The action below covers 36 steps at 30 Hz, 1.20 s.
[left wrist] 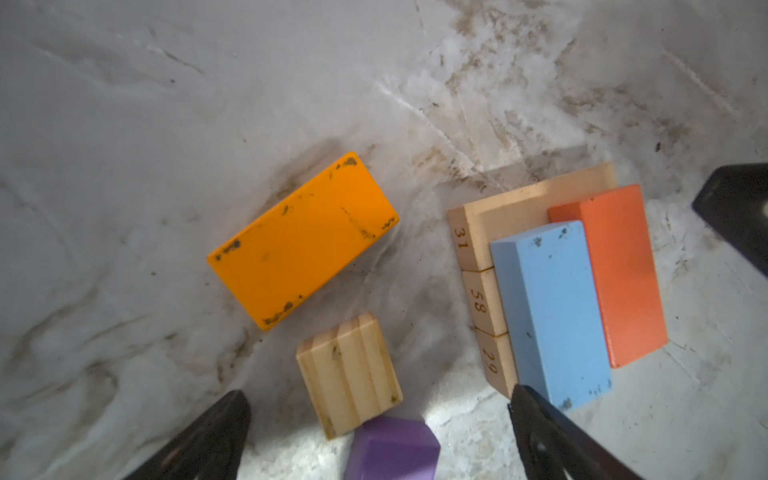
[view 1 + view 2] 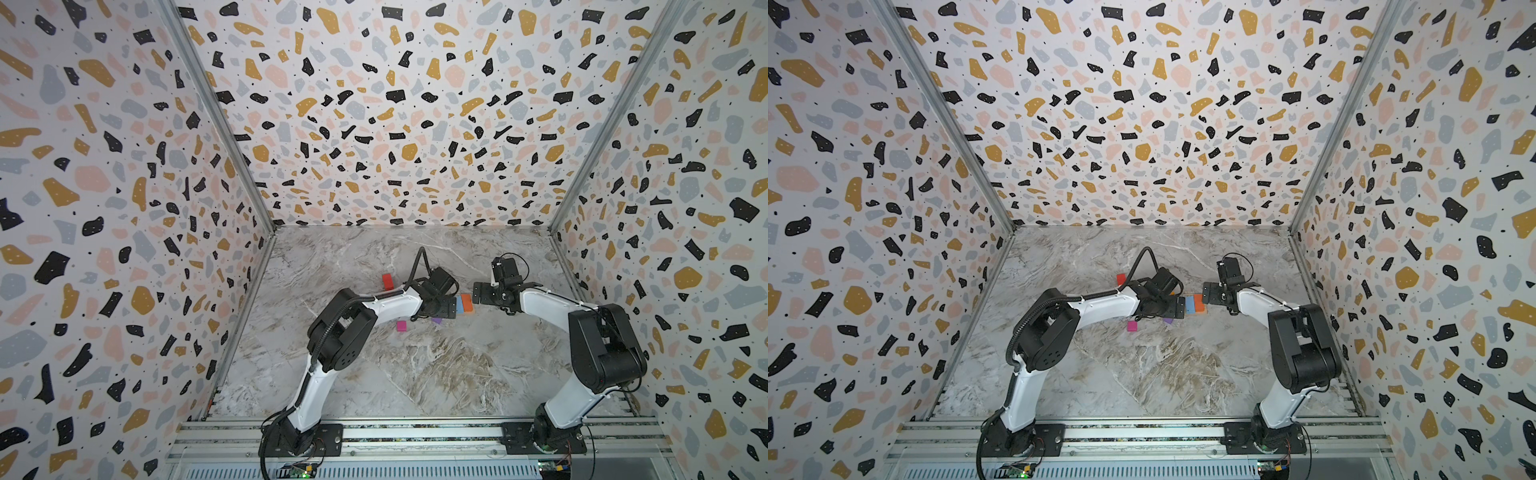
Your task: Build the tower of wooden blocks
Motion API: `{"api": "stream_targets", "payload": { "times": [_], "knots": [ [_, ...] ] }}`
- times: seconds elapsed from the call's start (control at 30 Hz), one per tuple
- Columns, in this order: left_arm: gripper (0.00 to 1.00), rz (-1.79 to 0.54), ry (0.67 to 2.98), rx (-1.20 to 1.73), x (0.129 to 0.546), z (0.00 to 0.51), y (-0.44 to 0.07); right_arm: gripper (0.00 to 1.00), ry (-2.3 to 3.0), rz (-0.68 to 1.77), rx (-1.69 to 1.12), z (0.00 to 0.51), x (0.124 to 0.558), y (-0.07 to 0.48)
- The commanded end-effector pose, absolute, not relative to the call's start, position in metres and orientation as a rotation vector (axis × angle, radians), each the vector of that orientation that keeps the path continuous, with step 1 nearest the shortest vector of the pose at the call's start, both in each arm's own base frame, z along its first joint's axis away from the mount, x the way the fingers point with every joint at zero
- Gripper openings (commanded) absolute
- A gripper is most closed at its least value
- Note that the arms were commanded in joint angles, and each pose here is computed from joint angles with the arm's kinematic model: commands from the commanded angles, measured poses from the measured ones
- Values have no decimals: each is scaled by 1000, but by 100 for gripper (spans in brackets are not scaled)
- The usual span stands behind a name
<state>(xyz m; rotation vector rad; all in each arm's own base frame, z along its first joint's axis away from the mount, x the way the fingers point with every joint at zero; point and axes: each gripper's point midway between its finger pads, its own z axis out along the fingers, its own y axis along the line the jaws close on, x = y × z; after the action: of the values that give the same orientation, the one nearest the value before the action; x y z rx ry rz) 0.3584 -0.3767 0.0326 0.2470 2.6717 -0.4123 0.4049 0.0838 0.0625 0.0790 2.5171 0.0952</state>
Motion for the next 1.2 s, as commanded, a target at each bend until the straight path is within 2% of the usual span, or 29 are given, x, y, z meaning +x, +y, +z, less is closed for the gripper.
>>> {"api": "stream_targets", "payload": {
  "times": [0.0, 0.33, 0.77, 1.17],
  "knots": [
    [100, -356, 2678, 258, 363, 32, -368, 98, 2476, 94, 103, 88, 406, 80],
    [100, -378, 2654, 274, 373, 43, -361, 98, 2517, 178, 80, 95, 382, 87],
    [100, -461, 2629, 315, 377, 48, -365, 99, 2637, 230, 44, 69, 327, 96],
    [100, -486, 2621, 331, 376, 49, -366, 99, 2680, 250, -2, 48, 317, 119]
  ]
}}
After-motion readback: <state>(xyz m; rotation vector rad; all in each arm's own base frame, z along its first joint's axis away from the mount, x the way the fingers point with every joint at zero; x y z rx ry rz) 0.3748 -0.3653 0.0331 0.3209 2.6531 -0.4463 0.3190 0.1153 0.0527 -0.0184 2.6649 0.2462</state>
